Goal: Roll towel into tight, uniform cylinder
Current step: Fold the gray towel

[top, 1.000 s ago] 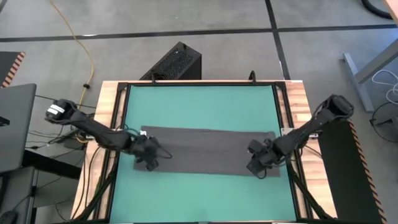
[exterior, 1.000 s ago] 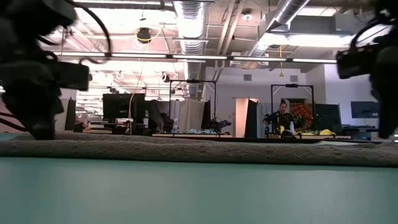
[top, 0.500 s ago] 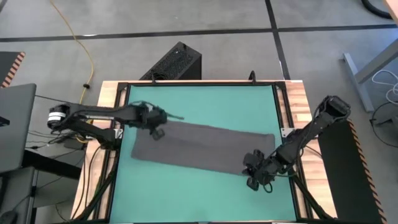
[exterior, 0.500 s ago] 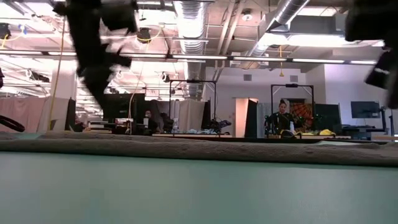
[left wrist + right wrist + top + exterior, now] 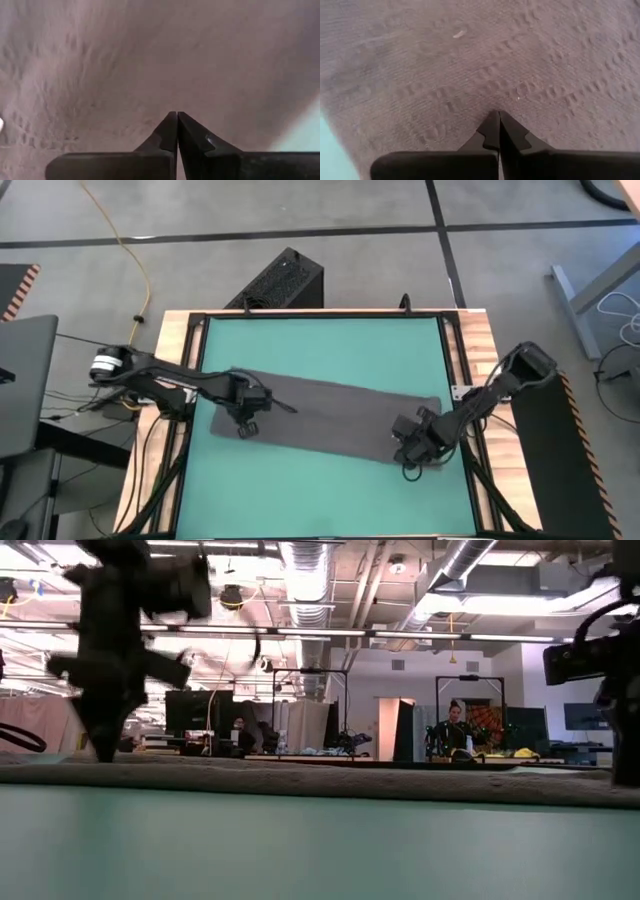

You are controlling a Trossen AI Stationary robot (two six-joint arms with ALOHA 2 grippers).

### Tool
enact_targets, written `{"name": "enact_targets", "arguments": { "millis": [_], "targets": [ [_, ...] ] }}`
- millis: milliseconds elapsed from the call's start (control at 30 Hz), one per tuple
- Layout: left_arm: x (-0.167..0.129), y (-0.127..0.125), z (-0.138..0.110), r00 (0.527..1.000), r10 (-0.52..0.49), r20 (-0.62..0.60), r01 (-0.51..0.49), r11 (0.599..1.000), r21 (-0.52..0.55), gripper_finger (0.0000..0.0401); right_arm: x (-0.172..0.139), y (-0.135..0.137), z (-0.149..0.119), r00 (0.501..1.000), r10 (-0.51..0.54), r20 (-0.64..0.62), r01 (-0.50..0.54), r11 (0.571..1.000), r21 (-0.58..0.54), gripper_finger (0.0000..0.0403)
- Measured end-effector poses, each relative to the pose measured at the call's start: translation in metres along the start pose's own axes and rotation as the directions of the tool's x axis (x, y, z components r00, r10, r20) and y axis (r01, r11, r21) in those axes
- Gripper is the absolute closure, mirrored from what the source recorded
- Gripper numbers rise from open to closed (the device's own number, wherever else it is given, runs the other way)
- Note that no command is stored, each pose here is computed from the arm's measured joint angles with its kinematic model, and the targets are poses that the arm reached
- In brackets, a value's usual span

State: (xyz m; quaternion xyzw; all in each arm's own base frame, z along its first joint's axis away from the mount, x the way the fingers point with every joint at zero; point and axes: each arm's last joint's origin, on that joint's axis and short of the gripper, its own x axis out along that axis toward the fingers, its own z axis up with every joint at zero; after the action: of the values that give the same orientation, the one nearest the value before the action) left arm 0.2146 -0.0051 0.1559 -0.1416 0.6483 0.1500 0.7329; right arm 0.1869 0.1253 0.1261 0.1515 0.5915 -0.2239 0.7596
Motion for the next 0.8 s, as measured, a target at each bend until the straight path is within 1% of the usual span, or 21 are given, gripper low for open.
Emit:
{"name": "enact_targets", "arguments": {
  "millis": [100, 167, 200, 267, 300, 333, 400, 433, 467, 500, 533, 567, 600, 667, 700, 733, 767, 800],
  "targets": [
    [0.015, 0.009, 0.006, 0.997, 0.034, -0.067, -0.033, 0.999, 0.013, 0.0401, 0.0, 0.029, 0.001, 0.995, 0.084, -0.052, -0.084, 0.996, -0.002, 0.0385],
    [0.021, 0.016, 0.012, 0.993, 0.048, -0.104, -0.046, 0.999, 0.025, 0.0401, -0.007, 0.049, 0.0, 0.981, 0.149, -0.127, -0.156, 0.987, -0.046, 0.0385],
    [0.023, 0.021, 0.016, 0.992, 0.059, -0.114, -0.056, 0.998, 0.031, 0.0401, -0.014, 0.06, 0.002, 0.967, 0.195, -0.163, -0.21, 0.974, -0.081, 0.0385],
    [0.022, 0.03, 0.028, 0.988, 0.113, -0.102, -0.11, 0.993, 0.04, 0.0401, -0.029, 0.086, 0.009, 0.939, 0.288, -0.186, -0.32, 0.931, -0.177, 0.0385],
    [0.019, 0.035, 0.035, 0.984, 0.167, -0.068, -0.164, 0.986, 0.041, 0.0401, -0.035, 0.096, 0.013, 0.924, 0.322, -0.208, -0.366, 0.902, -0.231, 0.0385],
    [0.016, 0.04, 0.043, 0.973, 0.227, -0.04, -0.225, 0.974, 0.037, 0.0401, -0.046, 0.104, 0.019, 0.915, 0.352, -0.2, -0.398, 0.871, -0.288, 0.0385],
    [0.002, 0.049, 0.059, 0.943, 0.332, 0.034, -0.333, 0.943, 0.011, 0.0401, -0.072, 0.116, 0.034, 0.909, 0.388, -0.149, -0.414, 0.814, -0.407, 0.0385],
    [-0.011, 0.051, 0.067, 0.921, 0.38, 0.082, -0.381, 0.925, -0.003, 0.0401, -0.082, 0.118, 0.041, 0.919, 0.381, -0.104, -0.384, 0.799, -0.462, 0.0385],
    [-0.025, 0.053, 0.076, 0.904, 0.406, 0.136, -0.408, 0.913, -0.019, 0.0401, -0.089, 0.118, 0.048, 0.933, 0.356, -0.054, -0.334, 0.797, -0.503, 0.0385],
    [-0.037, 0.054, 0.083, 0.89, 0.42, 0.177, -0.422, 0.906, -0.028, 0.0401, -0.095, 0.117, 0.055, 0.948, 0.318, -0.002, -0.269, 0.799, -0.537, 0.0385],
    [-0.046, 0.054, 0.088, 0.887, 0.416, 0.199, -0.419, 0.907, -0.03, 0.0401, -0.099, 0.113, 0.062, 0.96, 0.275, 0.049, -0.201, 0.801, -0.564, 0.0385],
    [-0.058, 0.052, 0.093, 0.888, 0.397, 0.233, -0.4, 0.916, -0.037, 0.0401, -0.105, 0.108, 0.069, 0.965, 0.237, 0.109, -0.131, 0.803, -0.581, 0.0385],
    [-0.07, 0.05, 0.093, 0.893, 0.368, 0.258, -0.372, 0.928, -0.037, 0.0401, -0.11, 0.103, 0.078, 0.96, 0.219, 0.177, -0.077, 0.808, -0.584, 0.0385],
    [-0.096, 0.044, 0.093, 0.899, 0.274, 0.343, -0.276, 0.96, -0.044, 0.0401, -0.112, 0.089, 0.099, 0.943, 0.156, 0.294, 0.034, 0.832, -0.554, 0.0385],
    [-0.102, 0.04, 0.089, 0.906, 0.223, 0.361, -0.223, 0.974, -0.04, 0.0401, -0.108, 0.08, 0.11, 0.939, 0.115, 0.323, 0.079, 0.845, -0.53, 0.0385],
    [-0.105, 0.036, 0.084, 0.913, 0.173, 0.369, -0.172, 0.984, -0.037, 0.0401, -0.1, 0.07, 0.123, 0.94, 0.086, 0.331, 0.101, 0.854, -0.51, 0.0385],
    [-0.103, 0.033, 0.077, 0.924, 0.14, 0.355, -0.138, 0.99, -0.031, 0.0401, -0.09, 0.061, 0.136, 0.935, 0.08, 0.344, 0.106, 0.866, -0.489, 0.0385],
    [-0.098, 0.03, 0.07, 0.939, 0.119, 0.324, -0.118, 0.993, -0.024, 0.0401, -0.081, 0.053, 0.152, 0.925, 0.1, 0.367, 0.091, 0.879, -0.469, 0.0385]
  ]
}}
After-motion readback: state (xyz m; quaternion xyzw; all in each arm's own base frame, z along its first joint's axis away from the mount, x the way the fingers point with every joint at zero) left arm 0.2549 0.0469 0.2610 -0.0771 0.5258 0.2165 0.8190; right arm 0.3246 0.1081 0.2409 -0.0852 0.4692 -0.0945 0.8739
